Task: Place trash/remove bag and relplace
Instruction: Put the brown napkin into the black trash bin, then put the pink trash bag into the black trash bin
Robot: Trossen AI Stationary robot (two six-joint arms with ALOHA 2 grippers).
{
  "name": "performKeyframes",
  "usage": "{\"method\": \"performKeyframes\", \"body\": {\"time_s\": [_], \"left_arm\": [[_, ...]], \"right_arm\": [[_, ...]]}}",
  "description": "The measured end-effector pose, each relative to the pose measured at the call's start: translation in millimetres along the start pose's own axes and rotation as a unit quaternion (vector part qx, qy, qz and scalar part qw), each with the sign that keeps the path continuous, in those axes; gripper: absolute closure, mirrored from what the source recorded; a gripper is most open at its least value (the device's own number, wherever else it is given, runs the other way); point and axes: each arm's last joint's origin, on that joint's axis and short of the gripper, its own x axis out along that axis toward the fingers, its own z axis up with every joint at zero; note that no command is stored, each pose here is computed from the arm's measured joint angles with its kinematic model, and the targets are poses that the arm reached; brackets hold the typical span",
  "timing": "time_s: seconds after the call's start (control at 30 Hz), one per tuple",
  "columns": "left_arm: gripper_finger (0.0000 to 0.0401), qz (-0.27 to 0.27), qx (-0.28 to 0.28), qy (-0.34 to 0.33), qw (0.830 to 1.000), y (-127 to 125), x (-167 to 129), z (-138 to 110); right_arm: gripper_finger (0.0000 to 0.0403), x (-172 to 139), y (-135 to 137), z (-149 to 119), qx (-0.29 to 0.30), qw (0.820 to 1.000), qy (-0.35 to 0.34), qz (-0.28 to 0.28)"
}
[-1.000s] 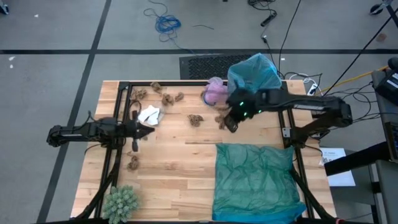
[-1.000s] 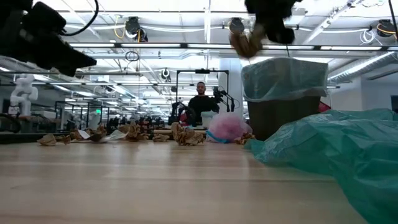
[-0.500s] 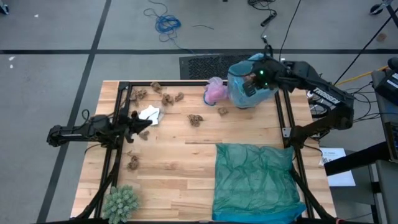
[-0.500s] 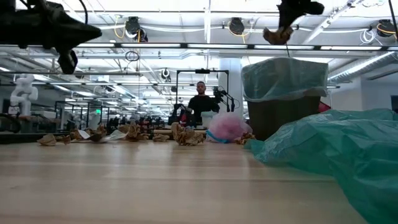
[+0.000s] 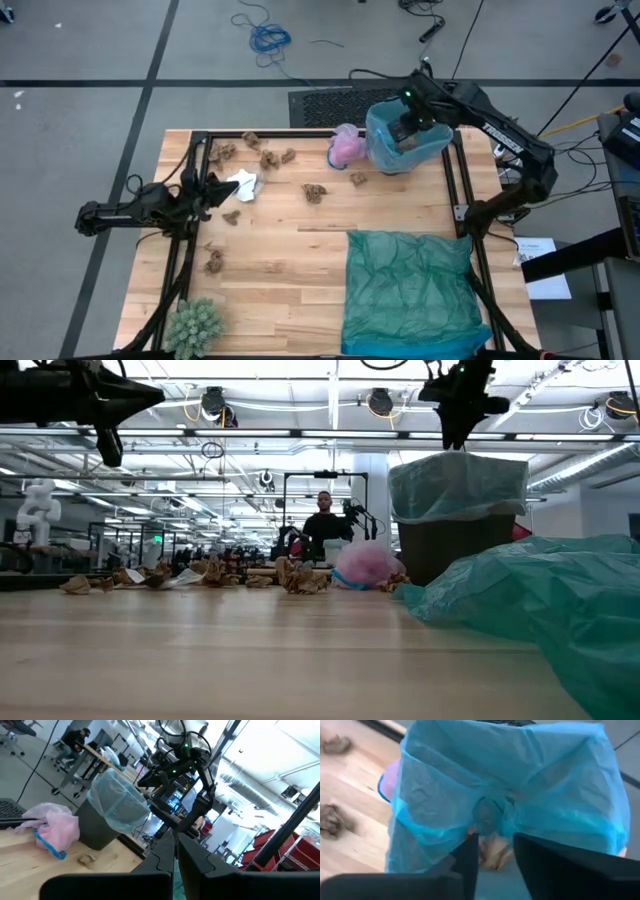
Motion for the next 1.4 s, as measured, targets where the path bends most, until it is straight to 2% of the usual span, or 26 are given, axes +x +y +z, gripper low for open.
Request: {"method": "performKeyframes", "body": {"time_s": [0.13,0.23,0.33,0.4,0.53,0.73,0.93,1.17,1.33,1.4], "left_arm": [[0.0381,0.0,0.0,0.0,1.0,0.0,0.0,0.1],[0.0381,0.0,0.0,0.0,1.0,0.0,0.0,0.1],[0.0381,0.001,0.0,-0.001,1.0,0.0,0.0,0.1],[0.0381,0.003,0.0,-0.002,1.0,0.2,0.0,0.1],[0.0381,0.004,0.0,-0.003,1.0,0.2,0.0,0.2],[0.0381,0.008,0.0,-0.006,1.0,0.4,0.0,0.3],[0.0381,0.008,0.0,-0.005,1.0,0.5,0.0,0.3],[0.0381,0.008,0.0,-0.005,1.0,0.5,0.0,0.3],[0.0381,0.008,0.0,-0.005,1.0,0.5,0.0,0.2],[0.0381,0.009,0.001,-0.005,1.0,0.6,0.0,0.1]], "right_arm": [[0.0208,3.9,5.1,7.1,-0.031,0.999,-0.019,0.03],[0.0181,-3.8,13.5,13.5,-0.064,0.991,-0.047,0.11],[0.0173,-20.5,30.7,21.0,-0.128,0.964,-0.108,0.205],[0.0176,-28.6,44.6,23.8,-0.183,0.947,-0.145,0.222],[0.0197,-23.5,72.7,26.4,-0.272,0.928,-0.169,0.191],[0.0204,11.6,106.8,40.9,-0.303,0.928,-0.143,0.163],[0.0158,62.0,135.0,51.1,-0.334,0.929,-0.076,0.142],[0.0091,121.9,158.2,46.8,-0.368,0.922,0.001,0.118],[0.0077,158.3,161.3,44.7,-0.388,0.919,0.033,0.056],[0.0077,169.1,160.2,44.6,-0.388,0.919,0.044,0.049]]}}
